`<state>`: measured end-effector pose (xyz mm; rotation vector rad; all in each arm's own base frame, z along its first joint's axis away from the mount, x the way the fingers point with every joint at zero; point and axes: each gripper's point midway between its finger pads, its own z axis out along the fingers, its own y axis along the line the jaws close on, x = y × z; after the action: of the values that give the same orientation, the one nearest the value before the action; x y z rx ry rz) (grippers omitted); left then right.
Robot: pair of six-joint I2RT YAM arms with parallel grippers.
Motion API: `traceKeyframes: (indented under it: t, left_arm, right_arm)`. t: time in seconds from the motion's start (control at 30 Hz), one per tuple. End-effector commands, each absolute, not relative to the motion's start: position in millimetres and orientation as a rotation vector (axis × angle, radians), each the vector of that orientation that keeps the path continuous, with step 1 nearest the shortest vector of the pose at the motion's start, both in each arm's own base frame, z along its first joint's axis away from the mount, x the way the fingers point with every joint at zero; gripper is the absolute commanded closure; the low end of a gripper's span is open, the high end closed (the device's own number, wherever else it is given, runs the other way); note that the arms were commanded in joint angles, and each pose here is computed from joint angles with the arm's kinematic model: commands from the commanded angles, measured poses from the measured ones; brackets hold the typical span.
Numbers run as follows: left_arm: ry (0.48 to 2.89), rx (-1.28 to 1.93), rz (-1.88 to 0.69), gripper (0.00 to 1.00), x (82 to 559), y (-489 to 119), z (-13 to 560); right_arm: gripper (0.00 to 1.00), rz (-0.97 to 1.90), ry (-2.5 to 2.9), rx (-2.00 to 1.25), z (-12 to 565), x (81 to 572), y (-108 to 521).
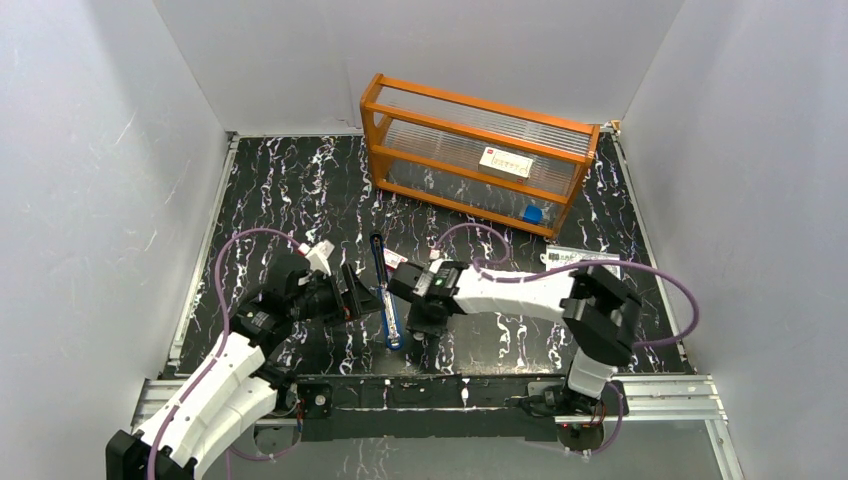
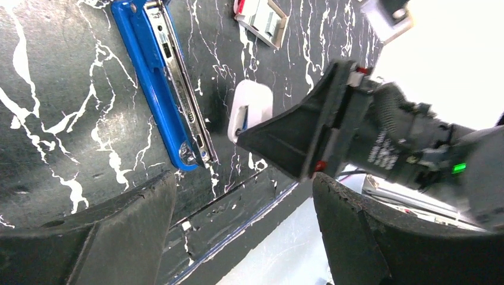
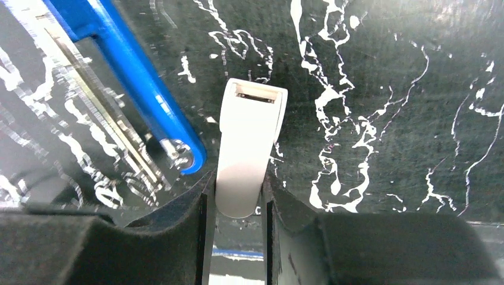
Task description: Load the staples into the stapler
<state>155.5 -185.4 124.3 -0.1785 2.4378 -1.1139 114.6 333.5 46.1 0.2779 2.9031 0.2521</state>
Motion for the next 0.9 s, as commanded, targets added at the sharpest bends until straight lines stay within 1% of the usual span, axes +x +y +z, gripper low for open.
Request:
traceKeyframes:
  t: [0.0,0.03,0.07,0.17,0.3,0.4,0.57,0.6,0.7,0.77,0.87]
  left_arm:
    - [2.424,-0.128,-1.179,0.19,154.6,-193.0,128.7]
    - [2.416,-0.131,-1.19,0.19,156.1,-194.5,130.7]
    - [2.405,-0.135,-1.207,0.2,157.6,-196.6,133.1]
    - [2.347,-0.17,-1.289,0.2,164.3,-205.1,142.2]
    - [2.214,-0.246,-1.414,0.21,178.2,-215.7,160.4]
    - [2.094,-0.298,-1.52,0.24,187.2,-222.3,179.1]
    - [1.9,-0.354,-1.679,0.28,193.2,-233.7,199.8]
    - [1.884,-0.343,-1.679,0.28,193.8,-235.9,202.2]
    - [1.88,-0.273,-1.659,0.2,194.9,-243.0,207.0]
    - [1.877,-0.228,-1.662,0.17,193.6,-247.3,210.1]
    - [1.854,-0.189,-1.666,0.16,190.9,-248.9,212.1]
  right_arm:
    - [0.76,0.541,2.823,0.121,89.0,133.9,336.9]
    - [0.76,0.599,2.806,0.063,93.4,136.8,334.3]
    - [0.76,0.751,2.78,0.013,106.1,139.6,343.0]
    - [0.75,1.015,2.66,-0.154,136.0,145.9,347.2]
    - [0.75,1.208,2.434,-0.381,179.4,152.4,348.0]
    - [0.75,1.34,2.264,-0.479,211.2,152.1,347.8]
    - [0.74,1.509,2.123,-0.49,235.0,154.7,342.5]
    - [0.74,1.547,2.116,-0.487,237.0,154.9,343.6]
    - [0.74,1.609,2.103,-0.495,240.9,155.3,349.3]
    - [0.74,1.642,2.092,-0.492,244.1,155.2,352.3]
    - [0.74,1.673,2.089,-0.471,246.5,156.5,354.4]
